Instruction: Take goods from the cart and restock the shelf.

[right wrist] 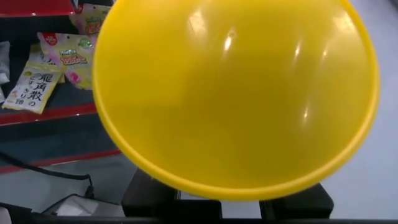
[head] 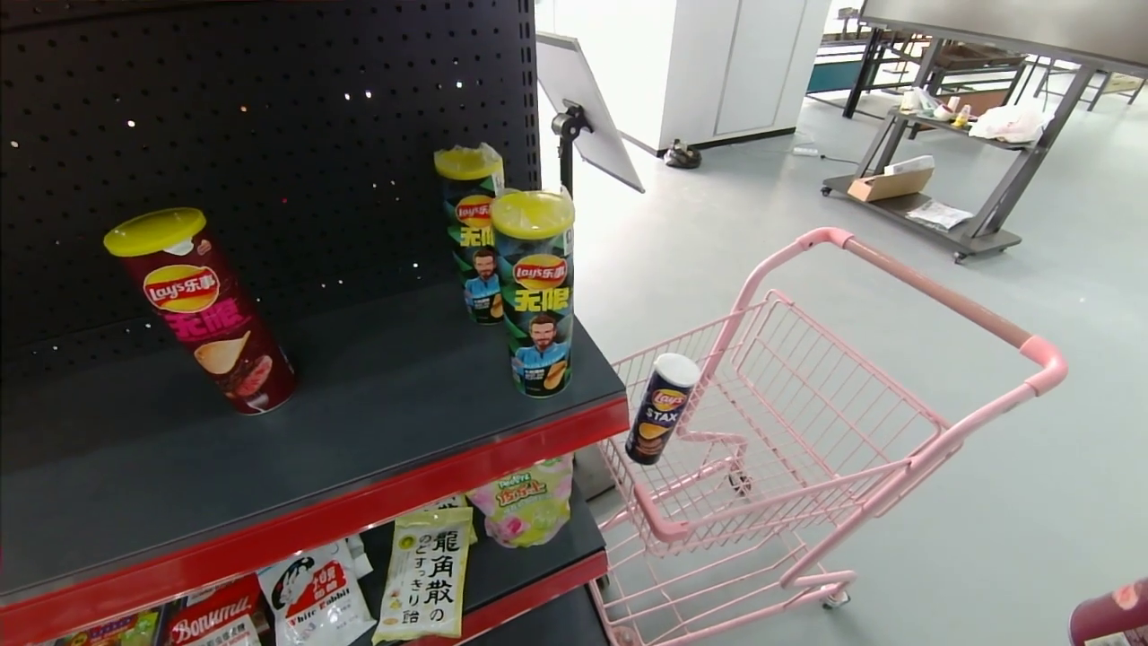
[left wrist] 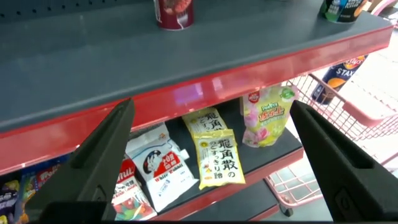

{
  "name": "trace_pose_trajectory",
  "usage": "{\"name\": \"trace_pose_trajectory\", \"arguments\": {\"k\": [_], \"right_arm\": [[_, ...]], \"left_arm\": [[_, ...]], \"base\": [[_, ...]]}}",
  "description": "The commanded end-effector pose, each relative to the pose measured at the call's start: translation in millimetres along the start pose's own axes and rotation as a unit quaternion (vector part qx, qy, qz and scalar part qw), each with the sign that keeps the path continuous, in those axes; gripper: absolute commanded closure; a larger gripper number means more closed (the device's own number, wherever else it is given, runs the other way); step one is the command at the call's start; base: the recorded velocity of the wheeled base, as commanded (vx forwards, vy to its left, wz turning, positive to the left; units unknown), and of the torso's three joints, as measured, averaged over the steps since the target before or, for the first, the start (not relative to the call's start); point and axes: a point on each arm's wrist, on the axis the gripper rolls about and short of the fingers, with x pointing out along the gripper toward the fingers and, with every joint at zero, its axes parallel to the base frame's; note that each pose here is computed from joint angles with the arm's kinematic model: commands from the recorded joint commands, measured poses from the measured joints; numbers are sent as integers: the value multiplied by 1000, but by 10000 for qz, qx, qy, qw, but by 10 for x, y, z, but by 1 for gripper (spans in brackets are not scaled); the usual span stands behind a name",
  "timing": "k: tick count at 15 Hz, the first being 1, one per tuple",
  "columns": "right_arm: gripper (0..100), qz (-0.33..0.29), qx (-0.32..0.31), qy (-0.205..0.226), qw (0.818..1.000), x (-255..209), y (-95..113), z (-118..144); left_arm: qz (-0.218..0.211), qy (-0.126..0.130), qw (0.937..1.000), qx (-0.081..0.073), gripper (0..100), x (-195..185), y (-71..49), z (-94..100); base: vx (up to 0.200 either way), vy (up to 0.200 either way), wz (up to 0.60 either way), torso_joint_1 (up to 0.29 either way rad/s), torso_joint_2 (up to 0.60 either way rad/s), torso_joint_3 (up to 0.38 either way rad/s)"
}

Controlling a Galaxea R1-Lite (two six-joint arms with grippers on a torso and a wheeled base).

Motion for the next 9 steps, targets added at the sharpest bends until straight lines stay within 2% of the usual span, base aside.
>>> {"name": "trace_pose_trajectory", "arguments": {"k": [1,7,9], "right_arm": [[100,16,-26,138,9999,57,4,33],[100,57,-62,155,9998,95,-2,145],[100,474,-163,64,9987,89,10,170]], "left_arm": [[-2,9,10000,-7,0,1,0,-1],[-2,9,10000,1,0,1,0,-1],[-2,9,10000,1,0,1,0,-1]], "base": [[0,0,0,159,-373,-227],[0,0,0,159,-360,-212],[0,0,0,163,-378,-210]]}}
